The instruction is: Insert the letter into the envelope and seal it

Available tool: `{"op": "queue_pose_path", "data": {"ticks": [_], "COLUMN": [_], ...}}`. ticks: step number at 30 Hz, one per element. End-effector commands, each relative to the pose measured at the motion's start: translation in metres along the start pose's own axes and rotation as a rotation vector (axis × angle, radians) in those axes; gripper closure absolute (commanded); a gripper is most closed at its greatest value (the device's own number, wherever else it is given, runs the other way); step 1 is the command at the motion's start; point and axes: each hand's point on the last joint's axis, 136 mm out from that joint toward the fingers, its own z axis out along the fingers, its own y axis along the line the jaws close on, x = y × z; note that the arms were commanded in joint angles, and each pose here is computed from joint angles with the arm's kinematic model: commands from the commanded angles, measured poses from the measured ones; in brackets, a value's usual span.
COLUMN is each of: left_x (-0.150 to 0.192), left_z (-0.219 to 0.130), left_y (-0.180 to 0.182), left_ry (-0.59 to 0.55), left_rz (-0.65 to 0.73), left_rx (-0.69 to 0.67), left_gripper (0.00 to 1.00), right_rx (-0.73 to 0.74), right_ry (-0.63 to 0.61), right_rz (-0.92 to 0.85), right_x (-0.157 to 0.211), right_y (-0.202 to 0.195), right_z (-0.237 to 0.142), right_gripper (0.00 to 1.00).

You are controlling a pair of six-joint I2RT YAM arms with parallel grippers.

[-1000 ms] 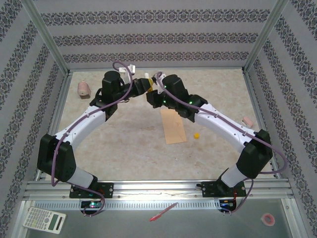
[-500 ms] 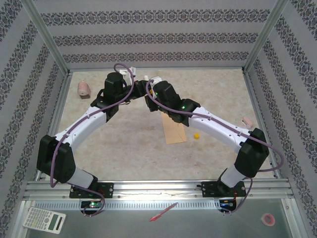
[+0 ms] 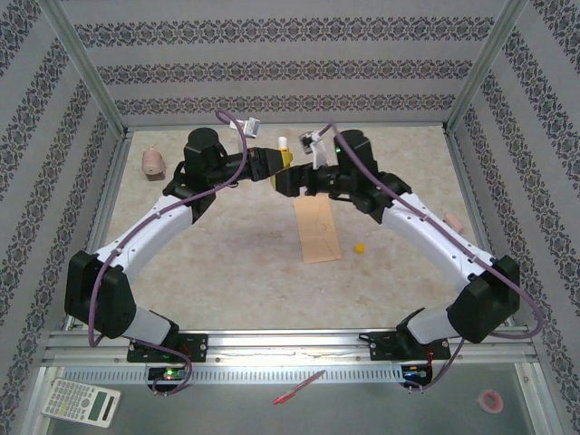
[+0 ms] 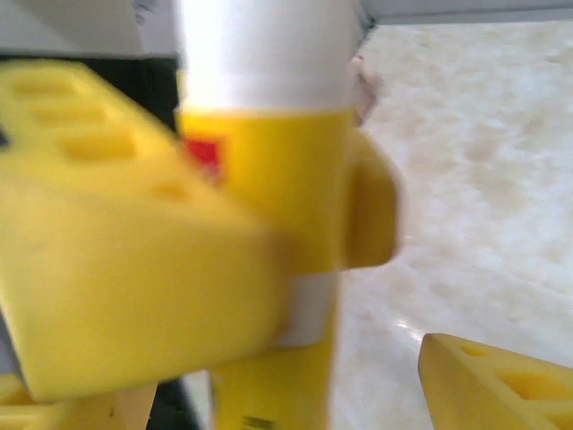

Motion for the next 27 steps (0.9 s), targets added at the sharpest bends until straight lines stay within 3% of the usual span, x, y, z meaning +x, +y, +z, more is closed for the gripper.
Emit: {"op": "queue_pose_path", "data": {"ticks": [1,6,14,21,27], "left_x": [-0.007,-0.011,-0.030,-0.028,-0.027], "left_z": [-0.011,-0.011,-0.003,0.003,0.005], "left_y": [-0.051,-0.064,-0.071,-0.058,-0.051], "left_ry": [0.036,0.019,-0.043,-0.046,-0.046], "left_rz": [0.172,0.183,0.085,0.047,0.047], "left_rx": [0.186,0.291,0.474,0.450,0.413], "left_gripper": [1.00,1.00,1.00,0.99,1.00], "right_rx": [-0.257,-0.334,-0.319,-0.358,-0.371], "right_ry": [-0.004,0.013,-0.005,0.004,0.014], "right_rz": [0.014,0.026,0.046,0.052,0.056], "right_x": [-0.015,-0.021,-0.023,-0.022,-0.017], "right_y": [0.039,0.037,0.014,0.014,0.016], "right_z": [-0.027,-0.041,-0.041,-0.039,-0.040], "right_gripper": [0.23,0.18,0.18,0.22,0.33]}}
